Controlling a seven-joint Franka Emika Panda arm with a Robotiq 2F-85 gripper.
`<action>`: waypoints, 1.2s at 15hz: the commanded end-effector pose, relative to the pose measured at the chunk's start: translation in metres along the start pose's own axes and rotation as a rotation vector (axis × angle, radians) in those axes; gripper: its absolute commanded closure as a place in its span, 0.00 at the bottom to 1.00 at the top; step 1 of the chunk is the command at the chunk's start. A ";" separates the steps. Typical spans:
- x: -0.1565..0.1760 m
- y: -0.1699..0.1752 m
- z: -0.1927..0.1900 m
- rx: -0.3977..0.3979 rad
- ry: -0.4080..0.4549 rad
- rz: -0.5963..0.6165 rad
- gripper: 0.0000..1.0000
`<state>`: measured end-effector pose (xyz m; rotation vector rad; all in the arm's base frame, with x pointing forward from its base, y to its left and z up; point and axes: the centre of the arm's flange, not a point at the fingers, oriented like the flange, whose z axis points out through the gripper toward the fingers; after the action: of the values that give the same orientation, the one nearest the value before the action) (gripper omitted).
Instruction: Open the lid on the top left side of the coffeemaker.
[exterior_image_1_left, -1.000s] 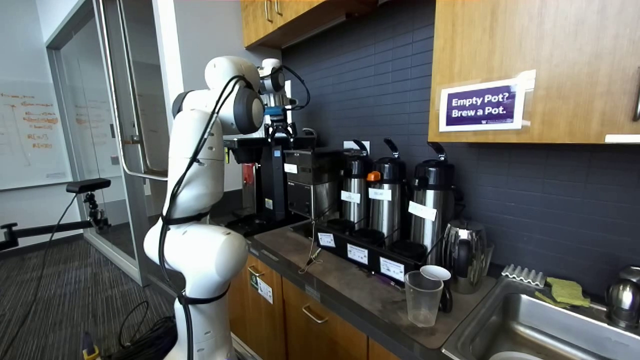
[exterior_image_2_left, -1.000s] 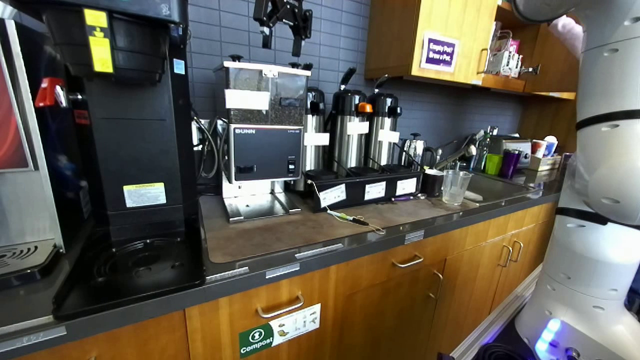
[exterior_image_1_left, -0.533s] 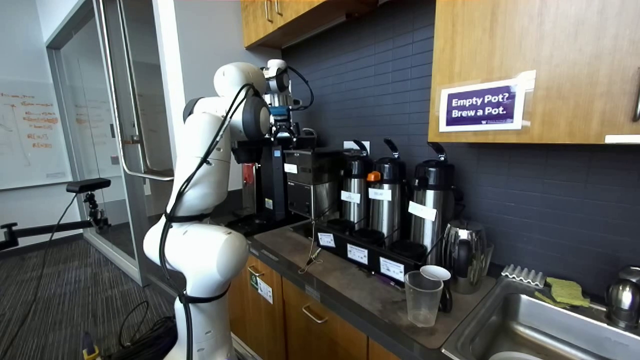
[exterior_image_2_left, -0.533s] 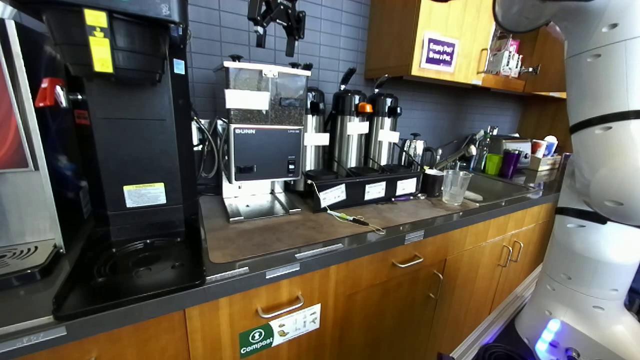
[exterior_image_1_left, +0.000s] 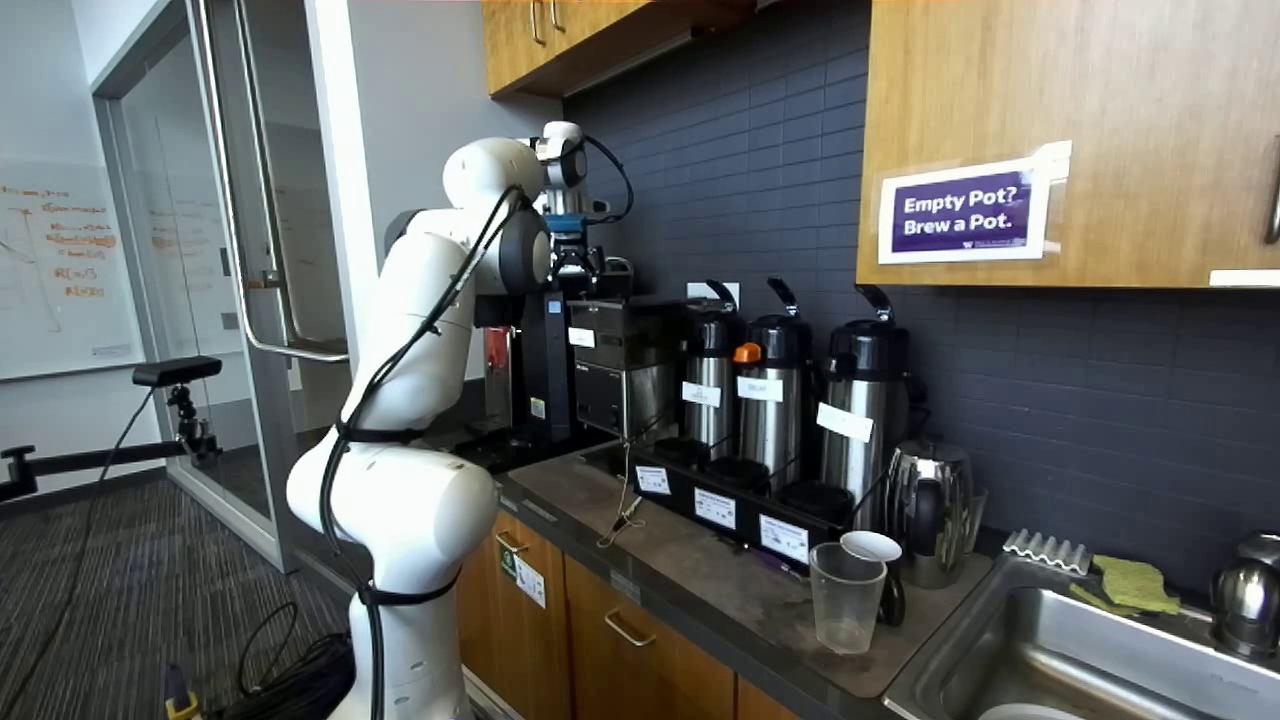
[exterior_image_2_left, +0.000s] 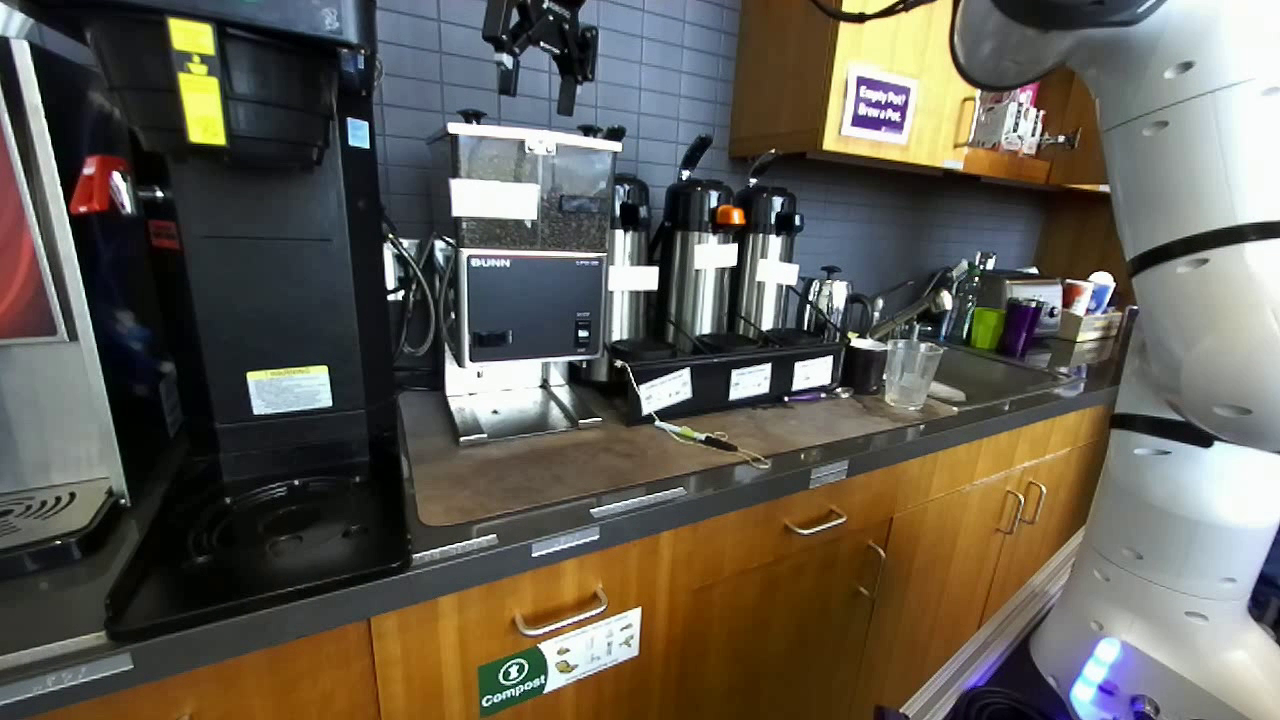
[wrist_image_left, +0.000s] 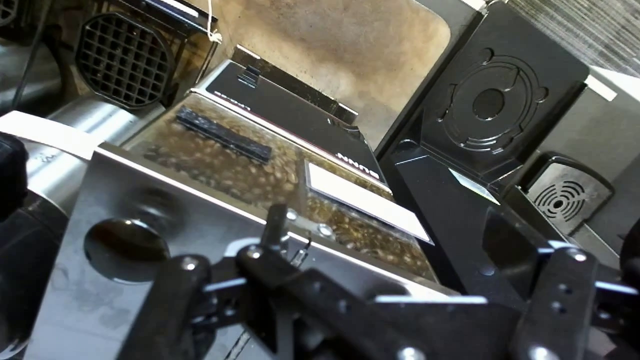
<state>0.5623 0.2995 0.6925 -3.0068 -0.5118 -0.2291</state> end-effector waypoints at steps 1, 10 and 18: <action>0.022 -0.006 -0.011 0.003 -0.005 -0.019 0.00; 0.028 -0.022 -0.009 0.036 0.026 -0.073 0.00; 0.034 -0.024 -0.009 0.062 0.049 -0.152 0.00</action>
<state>0.5728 0.3255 0.6946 -2.9253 -0.6762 -0.2725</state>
